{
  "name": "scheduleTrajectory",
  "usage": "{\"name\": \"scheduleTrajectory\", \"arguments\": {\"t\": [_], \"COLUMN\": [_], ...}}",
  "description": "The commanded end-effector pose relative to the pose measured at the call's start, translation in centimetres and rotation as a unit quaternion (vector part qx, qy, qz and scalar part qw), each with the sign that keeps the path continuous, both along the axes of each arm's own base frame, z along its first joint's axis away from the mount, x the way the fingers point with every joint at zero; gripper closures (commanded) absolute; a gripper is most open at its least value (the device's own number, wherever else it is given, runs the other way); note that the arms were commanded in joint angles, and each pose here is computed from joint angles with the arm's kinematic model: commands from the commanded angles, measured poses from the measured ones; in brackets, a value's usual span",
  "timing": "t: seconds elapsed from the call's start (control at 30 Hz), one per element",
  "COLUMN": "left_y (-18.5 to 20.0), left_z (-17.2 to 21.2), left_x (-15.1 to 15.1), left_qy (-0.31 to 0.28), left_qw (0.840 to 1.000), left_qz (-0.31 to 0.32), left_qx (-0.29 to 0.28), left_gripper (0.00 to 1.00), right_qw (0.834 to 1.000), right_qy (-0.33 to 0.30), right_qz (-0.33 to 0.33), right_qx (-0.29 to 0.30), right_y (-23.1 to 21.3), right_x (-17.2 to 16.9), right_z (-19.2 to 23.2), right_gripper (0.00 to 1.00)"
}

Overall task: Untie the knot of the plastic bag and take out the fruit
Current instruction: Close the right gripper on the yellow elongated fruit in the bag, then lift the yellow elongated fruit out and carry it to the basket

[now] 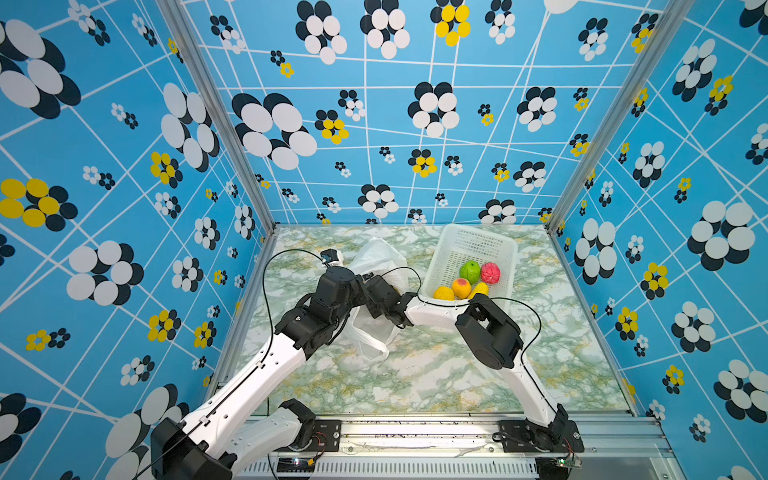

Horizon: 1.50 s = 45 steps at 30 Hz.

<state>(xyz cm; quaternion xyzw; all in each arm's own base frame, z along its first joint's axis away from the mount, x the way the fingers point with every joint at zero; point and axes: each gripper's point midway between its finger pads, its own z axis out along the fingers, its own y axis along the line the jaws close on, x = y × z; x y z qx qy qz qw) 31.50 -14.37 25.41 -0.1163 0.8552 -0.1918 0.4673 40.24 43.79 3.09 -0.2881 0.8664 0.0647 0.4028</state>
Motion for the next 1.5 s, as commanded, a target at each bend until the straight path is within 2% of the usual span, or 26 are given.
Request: {"name": "scheduleTrajectory", "arguments": {"t": [0.0,0.13,0.33,0.5,0.63,0.9,1.03,1.13,1.33,1.47], "left_y": [0.9,1.3,1.2,1.5,2.1,2.3,2.3,2.4,2.4,2.4], "left_z": [-0.1,-0.1,-0.8,-0.5,-0.6,-1.1,-1.2,-1.2,-1.2,-1.4], "left_x": [0.3,0.7,1.0,1.2,1.3,1.5,1.5,1.4,1.3,1.3], "left_qy": [-0.002,0.007,0.012,0.014,0.018,0.026,0.026,0.026,0.024,0.027], "left_qw": [1.0,1.0,1.0,1.0,0.999,0.999,0.999,0.999,0.999,0.999], "left_qz": [0.015,0.019,0.02,0.024,0.031,0.031,0.031,0.032,0.031,0.031], "left_qx": [0.008,0.001,-0.004,0.002,0.002,-0.011,-0.012,-0.013,-0.018,-0.018], "left_gripper": [1.0,1.0,1.0,1.0,1.0,1.0,1.0,1.0,1.0,1.0], "right_qw": [1.0,0.999,0.99,0.97,0.959,0.952,0.94,0.93,0.922,0.919], "right_qy": [0.01,-0.015,-0.056,-0.088,-0.128,-0.205,-0.23,-0.255,-0.251,-0.207], "right_qz": [0.02,0.032,0.078,0.144,0.155,0.106,0.108,0.07,-0.012,-0.062], "right_qx": [0.009,0.039,0.105,0.173,0.198,0.202,0.227,0.256,0.295,0.33], "right_y": [-0.9,-1.5,-2.7,-3.3,-5.2,-10.0,-12.0,-14.8,-19.6,-22.0], "right_x": [-1.3,-2.6,-6.2,-9.7,-11.2,-11.4,-12.4,-12.2,-10.2,-7.4], "right_z": [1.2,5.1,10.0,14.0,16.5,18.6,19.8,21.0,21.3,19.7], "right_gripper": [0.57,0.64,0.65,0.65,0.66,0.71,0.72,0.75,0.77,0.77]}}
